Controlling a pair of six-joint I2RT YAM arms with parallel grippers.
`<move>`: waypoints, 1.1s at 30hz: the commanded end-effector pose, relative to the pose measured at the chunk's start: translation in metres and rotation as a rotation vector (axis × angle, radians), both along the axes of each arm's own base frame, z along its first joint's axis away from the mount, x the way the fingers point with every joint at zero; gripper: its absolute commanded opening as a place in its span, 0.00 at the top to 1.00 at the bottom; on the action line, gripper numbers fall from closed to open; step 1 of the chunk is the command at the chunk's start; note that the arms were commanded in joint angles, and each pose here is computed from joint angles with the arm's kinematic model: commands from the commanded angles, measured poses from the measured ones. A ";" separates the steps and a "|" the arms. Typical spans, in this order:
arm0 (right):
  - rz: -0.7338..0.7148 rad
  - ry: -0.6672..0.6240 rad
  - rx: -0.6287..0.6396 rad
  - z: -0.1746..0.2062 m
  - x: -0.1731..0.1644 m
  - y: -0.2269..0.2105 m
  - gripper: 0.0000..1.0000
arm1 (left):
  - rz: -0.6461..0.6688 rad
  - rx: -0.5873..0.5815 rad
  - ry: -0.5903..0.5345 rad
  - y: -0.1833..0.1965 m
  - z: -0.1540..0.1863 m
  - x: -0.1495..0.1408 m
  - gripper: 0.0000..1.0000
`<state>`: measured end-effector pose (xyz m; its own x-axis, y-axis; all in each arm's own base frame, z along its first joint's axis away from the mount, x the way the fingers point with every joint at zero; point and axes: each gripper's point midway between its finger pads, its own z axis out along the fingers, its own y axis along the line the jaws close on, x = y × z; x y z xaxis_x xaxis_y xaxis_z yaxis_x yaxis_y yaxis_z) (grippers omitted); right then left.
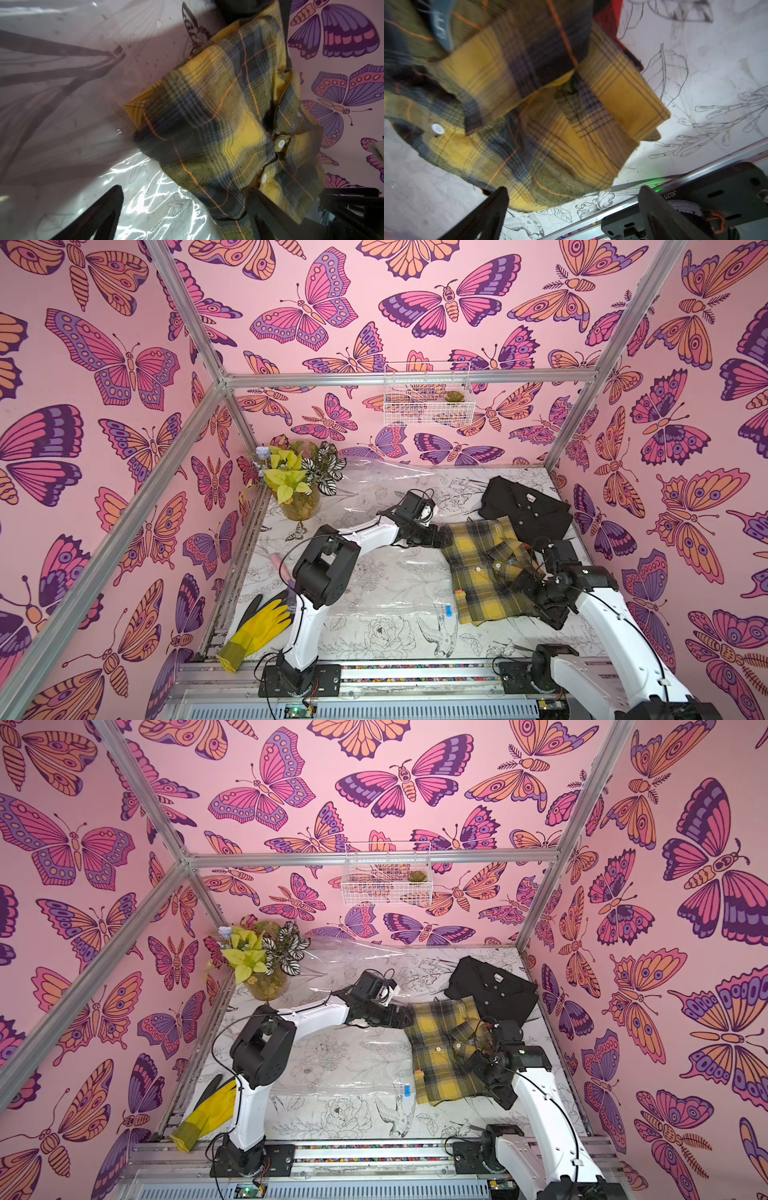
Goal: Place the folded shirt into the vacuum bag
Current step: Adjust the shirt in the vacuum bag.
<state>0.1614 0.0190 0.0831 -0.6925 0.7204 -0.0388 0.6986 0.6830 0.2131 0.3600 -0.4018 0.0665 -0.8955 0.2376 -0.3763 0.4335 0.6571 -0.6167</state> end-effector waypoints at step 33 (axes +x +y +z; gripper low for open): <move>0.459 -0.247 -0.055 0.058 0.188 0.047 0.94 | 0.259 -0.028 0.056 0.088 0.021 -0.097 1.00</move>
